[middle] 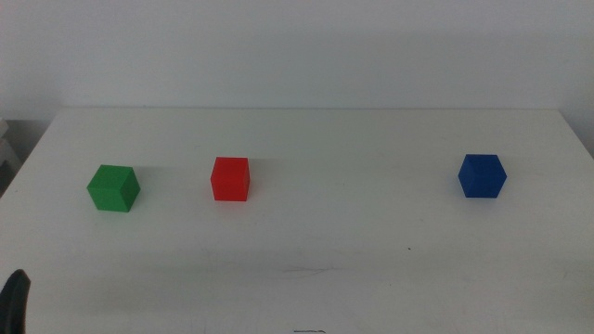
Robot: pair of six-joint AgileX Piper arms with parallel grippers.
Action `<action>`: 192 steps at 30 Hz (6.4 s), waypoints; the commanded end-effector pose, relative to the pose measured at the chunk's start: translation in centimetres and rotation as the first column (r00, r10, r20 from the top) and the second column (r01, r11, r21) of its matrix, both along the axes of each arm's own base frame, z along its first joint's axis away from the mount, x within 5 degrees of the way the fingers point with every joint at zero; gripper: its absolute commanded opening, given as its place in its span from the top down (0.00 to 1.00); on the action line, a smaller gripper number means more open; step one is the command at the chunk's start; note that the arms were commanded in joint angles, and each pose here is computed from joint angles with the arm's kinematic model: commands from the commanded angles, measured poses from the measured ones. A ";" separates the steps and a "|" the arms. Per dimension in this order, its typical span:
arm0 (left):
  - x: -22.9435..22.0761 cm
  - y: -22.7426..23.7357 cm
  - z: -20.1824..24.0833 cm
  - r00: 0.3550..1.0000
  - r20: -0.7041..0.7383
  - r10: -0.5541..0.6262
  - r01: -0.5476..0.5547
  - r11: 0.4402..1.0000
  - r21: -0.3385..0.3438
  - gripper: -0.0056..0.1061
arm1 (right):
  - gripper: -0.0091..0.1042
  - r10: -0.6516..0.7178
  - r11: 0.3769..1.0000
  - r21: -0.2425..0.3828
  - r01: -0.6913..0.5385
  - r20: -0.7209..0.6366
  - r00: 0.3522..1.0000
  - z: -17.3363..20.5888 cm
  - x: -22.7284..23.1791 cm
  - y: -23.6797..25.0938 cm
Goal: Stack red cubes first, then green, then blue cubes in a specific spot.
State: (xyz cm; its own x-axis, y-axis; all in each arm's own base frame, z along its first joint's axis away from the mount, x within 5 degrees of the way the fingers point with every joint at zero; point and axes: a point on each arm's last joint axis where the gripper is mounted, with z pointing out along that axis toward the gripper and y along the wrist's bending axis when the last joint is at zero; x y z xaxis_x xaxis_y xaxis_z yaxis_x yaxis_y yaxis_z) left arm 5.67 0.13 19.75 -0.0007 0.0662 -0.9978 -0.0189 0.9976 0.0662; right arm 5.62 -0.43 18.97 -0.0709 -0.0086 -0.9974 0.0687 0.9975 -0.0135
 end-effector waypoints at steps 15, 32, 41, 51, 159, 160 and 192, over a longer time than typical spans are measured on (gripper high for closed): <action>4.2 -0.3 12.5 0.995 -0.098 -0.031 0.029 0.999 -0.019 0.11 | 0.09 0.008 1.000 -0.029 -0.004 0.113 0.994 1.6 -0.2 0.1; 12.2 -2.0 12.9 0.817 -0.570 -0.087 0.081 0.996 -0.036 0.11 | 0.09 0.008 1.000 -0.029 -0.004 0.113 0.994 1.6 -0.2 0.1; 13.5 -2.4 11.5 0.771 -0.629 -0.101 0.046 0.994 -0.104 0.11 | 0.09 0.008 1.000 -0.029 -0.004 0.113 0.994 1.6 -0.2 0.1; 15.7 -2.8 12.9 0.739 -0.664 -0.115 0.035 0.991 -0.132 0.11 | 0.09 0.008 1.000 -0.029 -0.004 0.113 0.994 1.6 -0.2 0.1; 26.0 -28.0 1.8 0.355 -0.913 -0.200 -0.032 0.974 -0.225 0.96 | 0.09 0.008 1.000 -0.029 -0.004 0.113 0.994 1.6 -0.2 0.1; 26.0 -28.0 1.8 0.354 -0.914 -0.199 -0.032 0.974 -0.224 0.96 | 0.09 0.008 1.000 -0.029 -0.004 0.113 0.994 1.6 -0.2 0.1; 22.5 -12.8 18.1 0.543 -0.839 0.008 -0.031 0.999 -0.011 0.11 | 0.09 0.008 1.000 -0.029 -0.004 0.113 0.994 1.6 -0.2 0.1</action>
State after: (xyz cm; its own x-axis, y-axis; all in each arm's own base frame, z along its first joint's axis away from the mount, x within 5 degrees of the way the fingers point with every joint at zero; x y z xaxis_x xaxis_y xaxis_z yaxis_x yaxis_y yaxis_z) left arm 28.76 -14.92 34.95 -0.8765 0.0370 -0.4800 0.0131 0.9985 0.0530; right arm 5.62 -0.43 18.97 -0.0709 -0.0086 -0.9974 0.0687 0.9975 -0.0135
